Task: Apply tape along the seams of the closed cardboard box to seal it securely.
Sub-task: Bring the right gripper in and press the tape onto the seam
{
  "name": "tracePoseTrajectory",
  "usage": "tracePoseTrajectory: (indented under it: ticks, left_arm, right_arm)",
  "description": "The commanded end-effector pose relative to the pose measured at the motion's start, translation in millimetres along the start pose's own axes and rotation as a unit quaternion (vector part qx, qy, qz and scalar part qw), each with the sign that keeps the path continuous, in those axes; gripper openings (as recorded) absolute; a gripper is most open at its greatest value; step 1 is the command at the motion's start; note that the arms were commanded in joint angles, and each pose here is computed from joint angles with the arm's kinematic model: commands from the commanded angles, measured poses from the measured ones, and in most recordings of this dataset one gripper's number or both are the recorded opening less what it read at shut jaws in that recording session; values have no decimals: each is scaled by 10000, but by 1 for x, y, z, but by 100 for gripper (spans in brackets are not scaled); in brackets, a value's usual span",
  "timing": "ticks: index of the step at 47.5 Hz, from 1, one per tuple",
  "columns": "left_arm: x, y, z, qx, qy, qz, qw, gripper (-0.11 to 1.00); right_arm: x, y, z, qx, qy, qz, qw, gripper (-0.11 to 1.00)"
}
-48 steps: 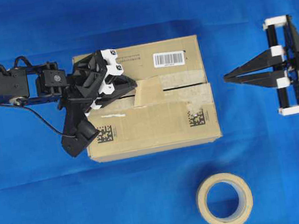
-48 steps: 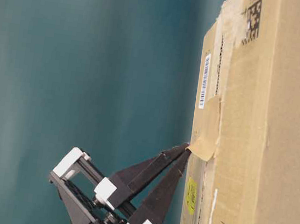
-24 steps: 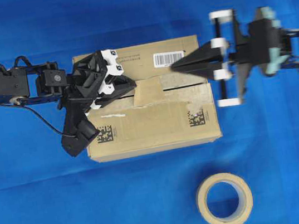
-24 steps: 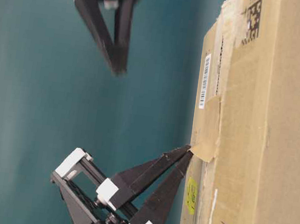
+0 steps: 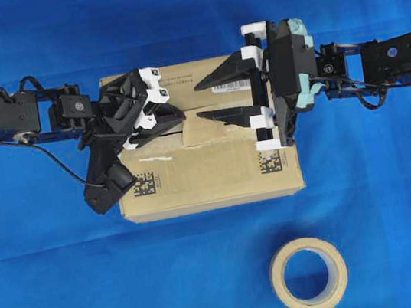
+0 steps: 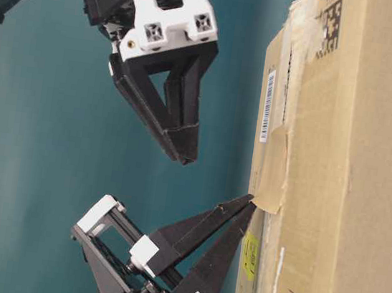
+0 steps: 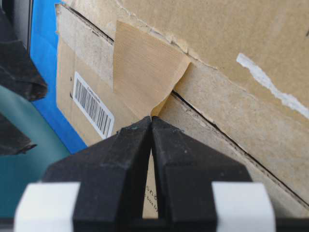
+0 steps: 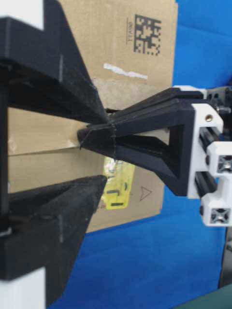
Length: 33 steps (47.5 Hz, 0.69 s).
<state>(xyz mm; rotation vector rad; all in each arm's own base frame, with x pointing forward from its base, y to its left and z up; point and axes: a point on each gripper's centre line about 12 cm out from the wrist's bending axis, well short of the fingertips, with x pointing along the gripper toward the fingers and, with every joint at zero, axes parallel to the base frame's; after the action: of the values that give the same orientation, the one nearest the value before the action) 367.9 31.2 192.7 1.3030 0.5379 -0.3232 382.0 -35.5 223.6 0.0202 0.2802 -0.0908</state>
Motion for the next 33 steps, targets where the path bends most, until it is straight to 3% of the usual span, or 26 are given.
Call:
tracePoseTrajectory:
  ticks: [1, 10, 33]
  left_arm:
    - [-2, 10, 0, -20, -10, 147, 9999, 0]
    - [-2, 10, -3, -60, 30, 147, 9999, 0]
    - [-2, 9, -7, -120, 92, 51, 9999, 1]
  right_arm:
    - [2, 0, 5, 30, -69, -4, 10000, 50]
    - [16, 0, -17, 61, 268, -11, 9996, 50]
    - [23, 1, -38, 108, 636, -10, 9979, 50]
